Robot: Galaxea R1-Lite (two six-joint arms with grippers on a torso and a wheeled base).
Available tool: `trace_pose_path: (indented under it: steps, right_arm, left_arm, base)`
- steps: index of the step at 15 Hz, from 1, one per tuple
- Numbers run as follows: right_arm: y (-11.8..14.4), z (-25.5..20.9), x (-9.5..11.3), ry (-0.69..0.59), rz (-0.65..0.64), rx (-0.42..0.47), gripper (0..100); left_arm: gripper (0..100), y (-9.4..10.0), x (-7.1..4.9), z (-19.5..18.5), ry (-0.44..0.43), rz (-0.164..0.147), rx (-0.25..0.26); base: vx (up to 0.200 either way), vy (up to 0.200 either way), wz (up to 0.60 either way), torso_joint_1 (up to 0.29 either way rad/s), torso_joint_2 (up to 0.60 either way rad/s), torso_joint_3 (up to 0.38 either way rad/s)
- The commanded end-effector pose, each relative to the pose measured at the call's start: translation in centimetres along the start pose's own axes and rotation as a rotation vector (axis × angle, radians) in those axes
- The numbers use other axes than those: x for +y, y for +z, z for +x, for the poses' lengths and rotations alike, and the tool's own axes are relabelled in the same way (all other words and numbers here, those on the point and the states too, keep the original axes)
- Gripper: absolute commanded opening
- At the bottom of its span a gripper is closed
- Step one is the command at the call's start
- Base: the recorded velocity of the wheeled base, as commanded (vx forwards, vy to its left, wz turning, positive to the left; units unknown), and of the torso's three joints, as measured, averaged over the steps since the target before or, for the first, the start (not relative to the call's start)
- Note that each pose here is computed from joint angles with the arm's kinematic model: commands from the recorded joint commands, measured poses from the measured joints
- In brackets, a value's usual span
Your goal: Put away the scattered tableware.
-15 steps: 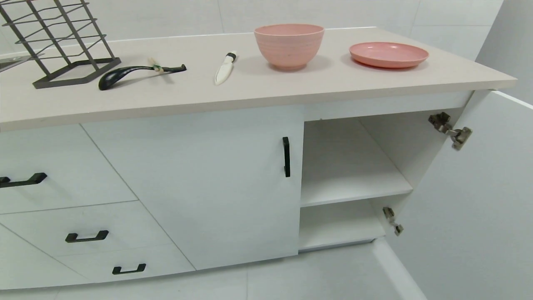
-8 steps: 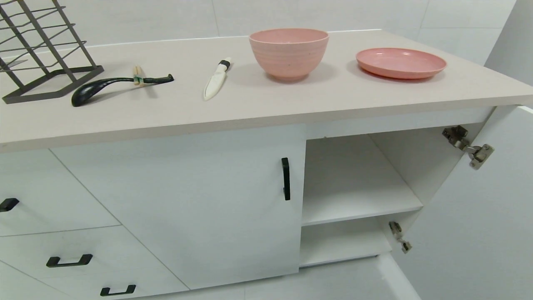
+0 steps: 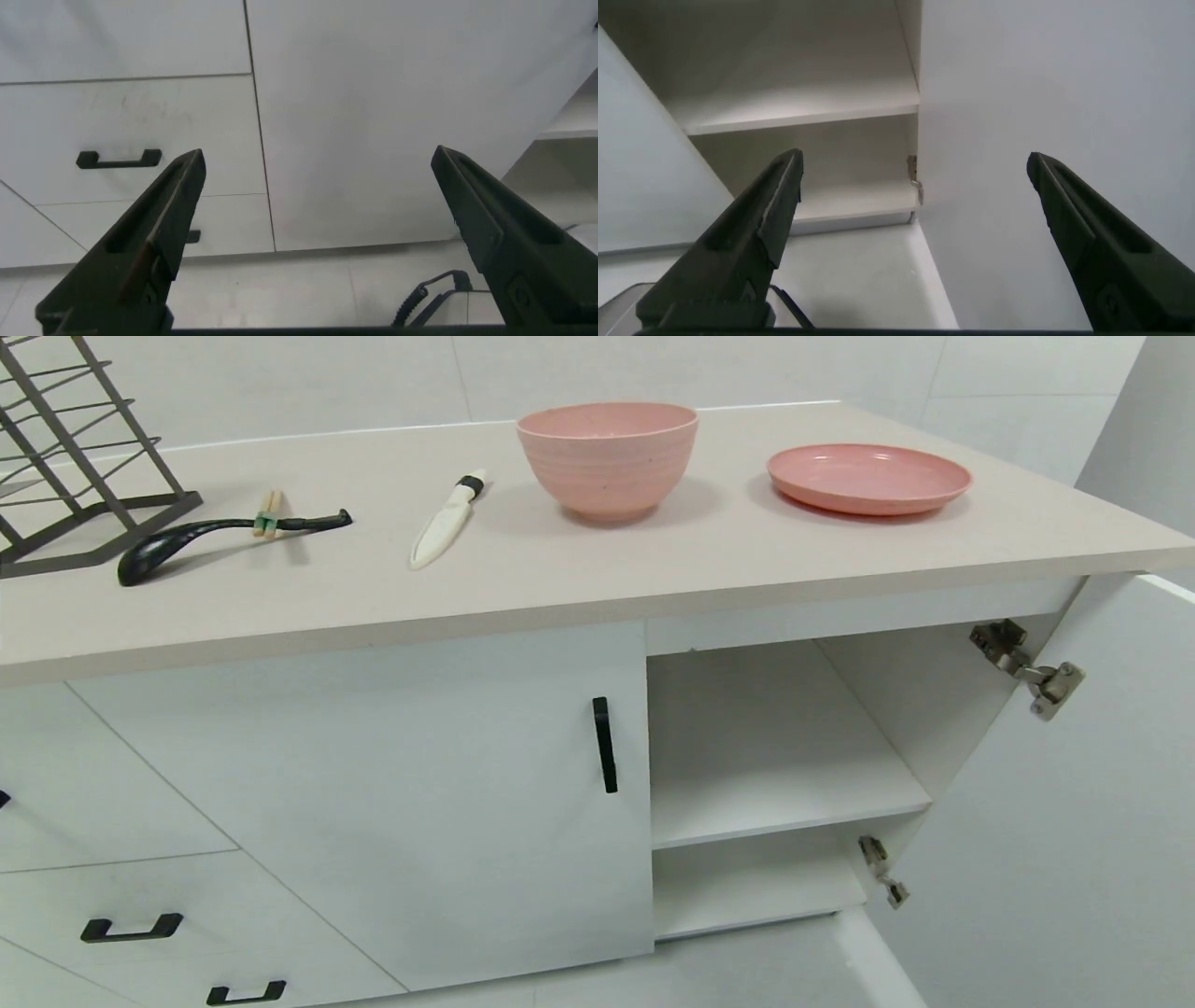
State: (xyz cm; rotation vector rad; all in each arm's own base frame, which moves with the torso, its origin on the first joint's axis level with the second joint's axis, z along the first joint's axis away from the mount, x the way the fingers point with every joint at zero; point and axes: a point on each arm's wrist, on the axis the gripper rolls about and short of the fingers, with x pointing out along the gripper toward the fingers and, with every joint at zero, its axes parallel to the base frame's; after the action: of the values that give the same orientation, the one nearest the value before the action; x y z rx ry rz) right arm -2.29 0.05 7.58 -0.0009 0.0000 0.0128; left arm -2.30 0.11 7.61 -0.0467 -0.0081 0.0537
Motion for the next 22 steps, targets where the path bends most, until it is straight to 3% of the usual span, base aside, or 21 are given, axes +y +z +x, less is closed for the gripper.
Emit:
trace_pose_path:
  steps: [1,8,18,22]
  right_arm:
    - [0.00,0.00,0.00,0.000,-0.001,0.000,100]
    - [0.00,0.00,0.00,0.000,-0.001,0.000,100]
    - [0.00,0.00,0.00,0.000,-0.001,0.000,100]
    - [0.00,0.00,0.00,0.000,-0.001,0.000,100]
  left_arm:
    - [100,-0.03,0.00,0.01,0.002,-0.001,0.004]
    - [100,0.01,0.00,0.00,0.003,-0.001,0.002]
    - [100,-0.03,0.01,0.01,0.003,-0.001,0.004]
    - [100,-0.03,0.01,0.01,0.003,-0.001,0.004]
  base:
    - [0.200,0.000,0.00,-0.002,0.00,0.007]
    - [0.200,0.000,0.00,0.001,0.00,0.003]
    - [0.000,0.000,0.00,0.000,0.00,0.000]
    - [0.000,0.000,0.00,0.196,-0.09,-0.068]
